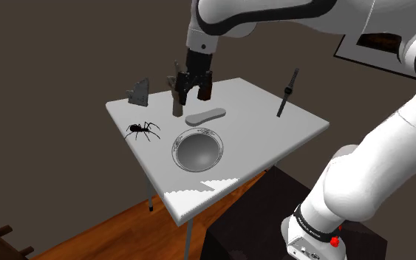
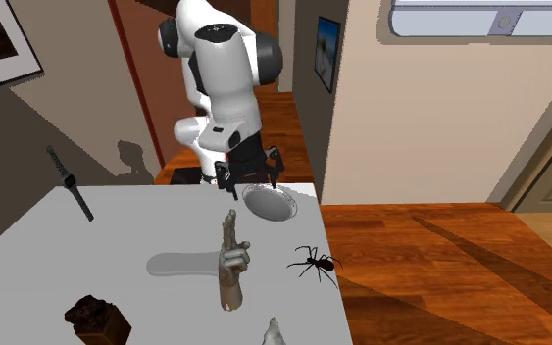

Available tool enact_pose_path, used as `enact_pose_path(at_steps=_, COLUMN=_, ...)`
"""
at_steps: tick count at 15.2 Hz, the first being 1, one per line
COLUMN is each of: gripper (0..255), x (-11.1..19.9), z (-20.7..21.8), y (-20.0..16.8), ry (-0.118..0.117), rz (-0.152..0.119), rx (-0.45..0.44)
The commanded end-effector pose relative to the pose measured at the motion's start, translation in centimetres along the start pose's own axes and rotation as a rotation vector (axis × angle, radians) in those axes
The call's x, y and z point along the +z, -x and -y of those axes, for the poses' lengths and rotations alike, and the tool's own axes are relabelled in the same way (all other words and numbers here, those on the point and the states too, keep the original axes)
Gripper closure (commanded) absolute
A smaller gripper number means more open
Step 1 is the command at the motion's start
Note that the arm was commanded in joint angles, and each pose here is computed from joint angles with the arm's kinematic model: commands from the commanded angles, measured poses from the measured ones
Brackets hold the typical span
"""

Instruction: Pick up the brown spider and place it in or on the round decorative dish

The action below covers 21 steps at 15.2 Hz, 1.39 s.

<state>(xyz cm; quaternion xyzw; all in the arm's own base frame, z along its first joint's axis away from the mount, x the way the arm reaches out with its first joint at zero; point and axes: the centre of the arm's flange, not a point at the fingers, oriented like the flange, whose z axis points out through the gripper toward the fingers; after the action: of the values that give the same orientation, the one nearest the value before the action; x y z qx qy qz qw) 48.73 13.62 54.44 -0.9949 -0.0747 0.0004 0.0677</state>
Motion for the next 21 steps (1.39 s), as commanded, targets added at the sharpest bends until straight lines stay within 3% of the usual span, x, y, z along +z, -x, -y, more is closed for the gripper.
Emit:
enact_pose_path(at_steps=1, gripper=0, x=1.8, z=1.2, y=-2.2, ry=-0.008, rz=0.022, rx=0.000)
enact_pose_path(at_steps=13, gripper=0, x=11.4, z=8.6, y=-13.2, ry=-0.051, rz=0.150, rx=-0.004)
enact_pose_path(at_steps=21, gripper=0, x=15.3, z=8.8, y=-12.6, ry=-0.051, rz=0.150, rx=-0.004)
